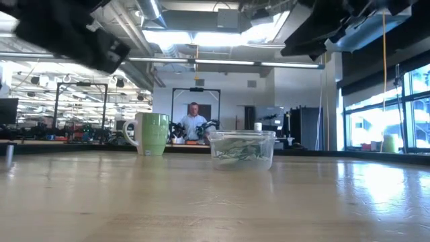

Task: Pick and place items into bin
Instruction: Put the stevia packet into the transparent bin

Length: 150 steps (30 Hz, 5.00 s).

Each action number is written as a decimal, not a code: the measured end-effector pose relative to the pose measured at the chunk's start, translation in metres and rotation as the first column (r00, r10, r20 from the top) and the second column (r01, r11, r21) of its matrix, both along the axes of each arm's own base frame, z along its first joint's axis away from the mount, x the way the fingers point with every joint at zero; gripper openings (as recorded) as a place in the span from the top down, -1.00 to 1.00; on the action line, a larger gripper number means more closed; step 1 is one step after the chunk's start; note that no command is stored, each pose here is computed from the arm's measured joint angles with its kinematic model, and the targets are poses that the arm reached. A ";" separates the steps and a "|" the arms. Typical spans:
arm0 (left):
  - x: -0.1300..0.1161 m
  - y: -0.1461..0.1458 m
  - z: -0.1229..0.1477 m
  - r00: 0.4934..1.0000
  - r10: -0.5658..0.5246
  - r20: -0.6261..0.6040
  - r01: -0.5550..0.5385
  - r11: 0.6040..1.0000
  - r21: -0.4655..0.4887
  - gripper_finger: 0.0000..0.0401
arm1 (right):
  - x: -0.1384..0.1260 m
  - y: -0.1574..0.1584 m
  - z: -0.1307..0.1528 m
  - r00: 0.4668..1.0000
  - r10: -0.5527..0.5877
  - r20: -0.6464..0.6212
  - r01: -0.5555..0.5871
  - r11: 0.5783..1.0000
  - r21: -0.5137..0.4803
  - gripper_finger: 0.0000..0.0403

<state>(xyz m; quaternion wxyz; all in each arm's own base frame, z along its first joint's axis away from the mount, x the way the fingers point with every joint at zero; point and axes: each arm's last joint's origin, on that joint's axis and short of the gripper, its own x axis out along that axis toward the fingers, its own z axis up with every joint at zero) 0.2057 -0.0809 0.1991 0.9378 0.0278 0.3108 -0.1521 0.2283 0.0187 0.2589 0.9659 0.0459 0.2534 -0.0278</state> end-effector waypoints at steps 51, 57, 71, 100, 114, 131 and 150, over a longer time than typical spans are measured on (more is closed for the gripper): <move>0.032 -0.070 -0.037 0.800 0.038 -0.598 -0.020 0.999 0.036 0.98 | -0.005 -0.005 -0.005 0.998 -0.020 -0.064 0.019 1.000 -0.007 0.22; 0.061 -0.055 0.010 0.909 0.060 -0.412 -0.075 0.997 -0.020 0.98 | -0.021 -0.006 0.002 0.997 -0.008 -0.075 0.006 1.000 -0.029 0.22; 0.147 0.032 0.032 0.977 0.212 -0.023 -0.207 0.967 0.151 0.97 | -0.031 -0.008 -0.001 0.988 0.001 -0.155 -0.009 0.999 -0.052 0.22; 0.061 0.001 0.067 0.855 0.341 -0.391 -0.331 0.939 0.093 0.47 | -0.038 -0.008 -0.018 0.967 -0.014 -0.254 0.005 0.999 -0.037 0.22; -0.007 -0.115 0.025 0.525 0.544 -0.654 -0.639 0.760 0.120 0.54 | -0.032 -0.008 -0.029 0.991 -0.036 -0.132 0.038 0.999 0.011 0.22; -0.028 -0.168 -0.031 0.221 0.588 -0.778 -0.776 0.589 0.225 0.52 | -0.023 -0.007 -0.014 0.999 -0.021 0.046 0.021 1.000 0.004 0.22; -0.023 -0.178 -0.058 0.157 0.579 -0.800 -0.763 0.585 0.274 0.67 | -0.021 -0.007 -0.011 0.996 -0.022 0.082 0.021 1.000 0.007 0.22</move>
